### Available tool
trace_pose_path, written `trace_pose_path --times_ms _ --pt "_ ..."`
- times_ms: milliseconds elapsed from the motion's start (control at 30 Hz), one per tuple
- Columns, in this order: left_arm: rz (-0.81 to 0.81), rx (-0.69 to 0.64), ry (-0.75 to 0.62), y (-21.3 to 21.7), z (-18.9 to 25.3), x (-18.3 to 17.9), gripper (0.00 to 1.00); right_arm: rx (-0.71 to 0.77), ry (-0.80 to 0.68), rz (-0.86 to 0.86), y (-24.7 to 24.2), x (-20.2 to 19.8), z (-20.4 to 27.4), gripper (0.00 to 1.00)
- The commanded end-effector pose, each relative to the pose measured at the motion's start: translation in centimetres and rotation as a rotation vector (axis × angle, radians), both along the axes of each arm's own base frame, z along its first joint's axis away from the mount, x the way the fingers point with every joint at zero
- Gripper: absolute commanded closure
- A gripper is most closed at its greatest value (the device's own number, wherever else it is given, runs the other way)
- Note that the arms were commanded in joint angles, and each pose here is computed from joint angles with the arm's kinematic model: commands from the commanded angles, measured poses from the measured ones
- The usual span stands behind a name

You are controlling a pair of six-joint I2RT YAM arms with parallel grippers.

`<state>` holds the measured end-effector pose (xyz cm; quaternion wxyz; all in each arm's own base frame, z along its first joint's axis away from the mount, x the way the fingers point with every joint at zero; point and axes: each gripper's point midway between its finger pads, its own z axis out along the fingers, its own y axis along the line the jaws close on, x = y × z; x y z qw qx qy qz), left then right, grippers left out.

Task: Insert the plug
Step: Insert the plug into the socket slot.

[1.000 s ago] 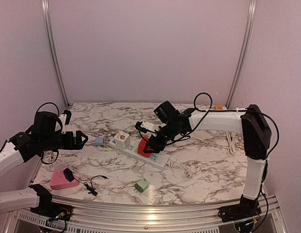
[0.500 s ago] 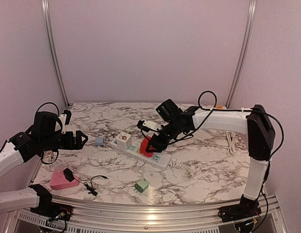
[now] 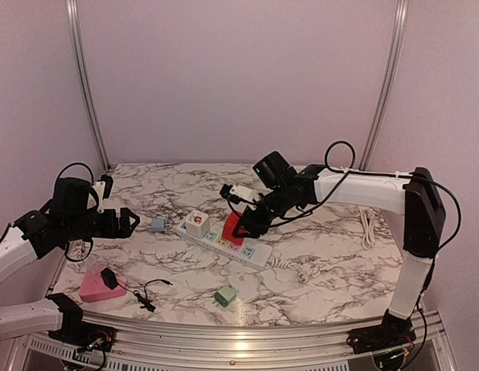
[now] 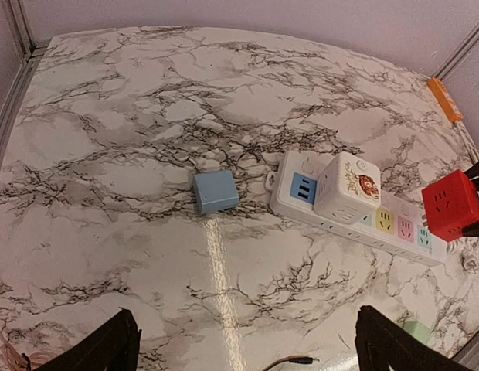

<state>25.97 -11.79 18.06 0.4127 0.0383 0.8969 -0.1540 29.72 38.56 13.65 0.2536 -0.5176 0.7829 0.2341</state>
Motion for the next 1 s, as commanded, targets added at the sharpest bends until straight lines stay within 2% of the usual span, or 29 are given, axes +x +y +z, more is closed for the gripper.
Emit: trace_pose_path --times_ms 0,600,967 --pt "0.010 0.011 -0.003 0.4 -0.2 -0.1 0.01 -0.009 0.023 -0.004 0.1 0.3 -1.4 1.00" --pt "0.009 0.013 0.001 0.4 -0.3 -0.1 0.01 -0.050 0.067 0.005 0.1 0.1 -3.8 1.00" --pt "0.009 0.014 0.003 0.4 -0.3 -0.1 0.01 -0.176 0.039 -0.007 -1.7 0.7 -5.9 1.00"
